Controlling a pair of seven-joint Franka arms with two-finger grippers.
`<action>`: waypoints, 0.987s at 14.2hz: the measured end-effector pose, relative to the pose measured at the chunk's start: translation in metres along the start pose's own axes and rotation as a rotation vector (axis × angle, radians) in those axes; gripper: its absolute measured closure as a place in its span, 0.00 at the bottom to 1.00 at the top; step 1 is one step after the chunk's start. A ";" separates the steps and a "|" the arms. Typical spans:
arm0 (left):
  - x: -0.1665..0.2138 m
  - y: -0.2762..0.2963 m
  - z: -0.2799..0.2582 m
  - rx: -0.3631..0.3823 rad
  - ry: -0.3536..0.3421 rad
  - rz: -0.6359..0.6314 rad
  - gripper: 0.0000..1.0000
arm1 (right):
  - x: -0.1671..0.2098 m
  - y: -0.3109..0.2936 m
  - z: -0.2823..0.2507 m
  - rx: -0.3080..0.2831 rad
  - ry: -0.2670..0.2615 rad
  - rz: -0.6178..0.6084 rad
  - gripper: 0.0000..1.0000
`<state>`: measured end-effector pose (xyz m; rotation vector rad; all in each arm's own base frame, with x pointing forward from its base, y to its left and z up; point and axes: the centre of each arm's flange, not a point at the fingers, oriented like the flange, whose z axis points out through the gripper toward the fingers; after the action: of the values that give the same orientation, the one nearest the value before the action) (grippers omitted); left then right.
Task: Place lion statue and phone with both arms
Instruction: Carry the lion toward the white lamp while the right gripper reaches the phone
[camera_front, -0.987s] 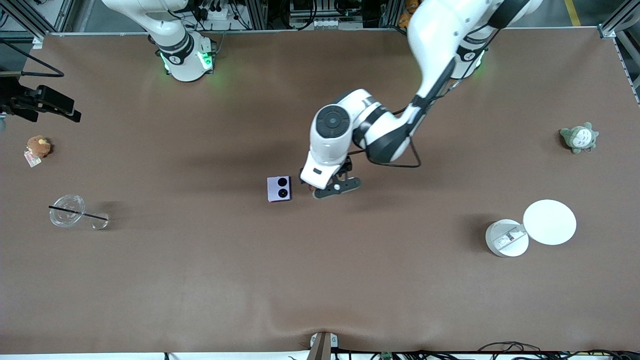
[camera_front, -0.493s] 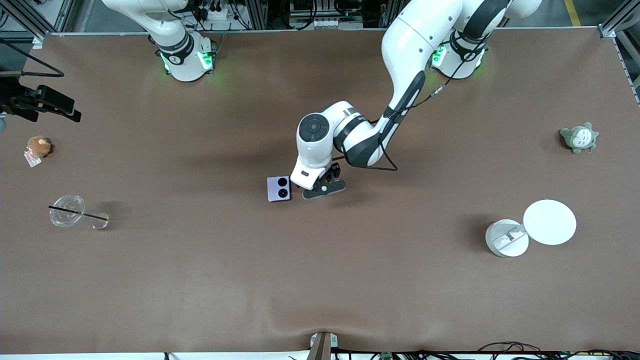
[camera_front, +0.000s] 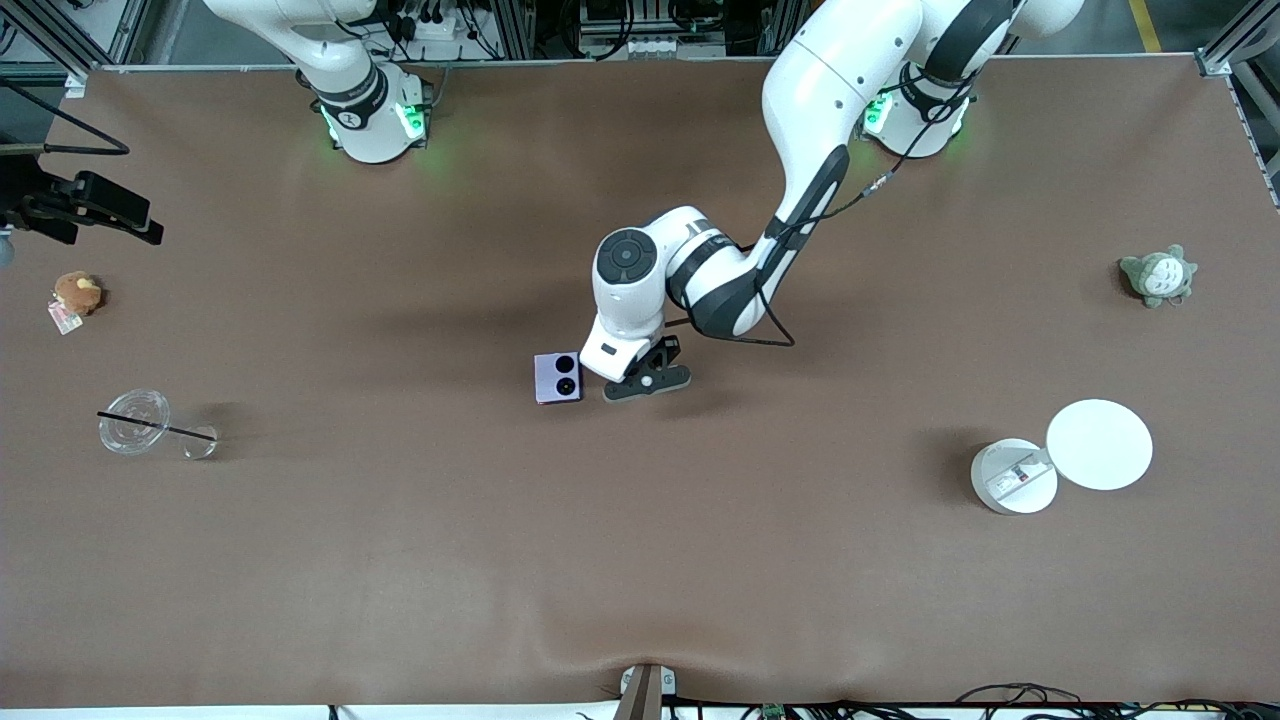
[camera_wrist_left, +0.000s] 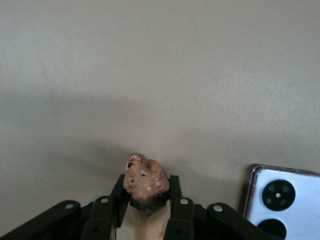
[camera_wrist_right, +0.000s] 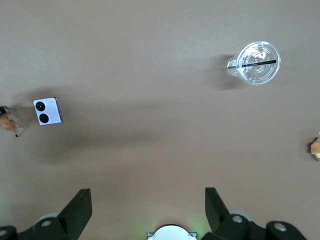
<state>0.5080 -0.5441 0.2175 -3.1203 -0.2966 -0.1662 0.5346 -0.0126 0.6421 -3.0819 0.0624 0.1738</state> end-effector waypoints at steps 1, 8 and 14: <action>0.007 -0.004 -0.001 0.016 0.016 0.037 0.63 | 0.001 -0.003 0.002 0.000 -0.009 -0.005 0.00; 0.103 -0.099 -0.058 0.147 -0.039 0.319 0.63 | -0.001 -0.078 0.019 -0.019 -0.052 -0.142 0.00; 0.143 -0.236 -0.059 0.203 -0.158 0.470 0.63 | 0.024 -0.171 0.081 -0.051 -0.095 -0.253 0.00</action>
<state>0.5974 -0.2863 0.2894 -2.9001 0.3949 0.1076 0.5565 0.1620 0.5680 -3.0882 -0.3394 0.3118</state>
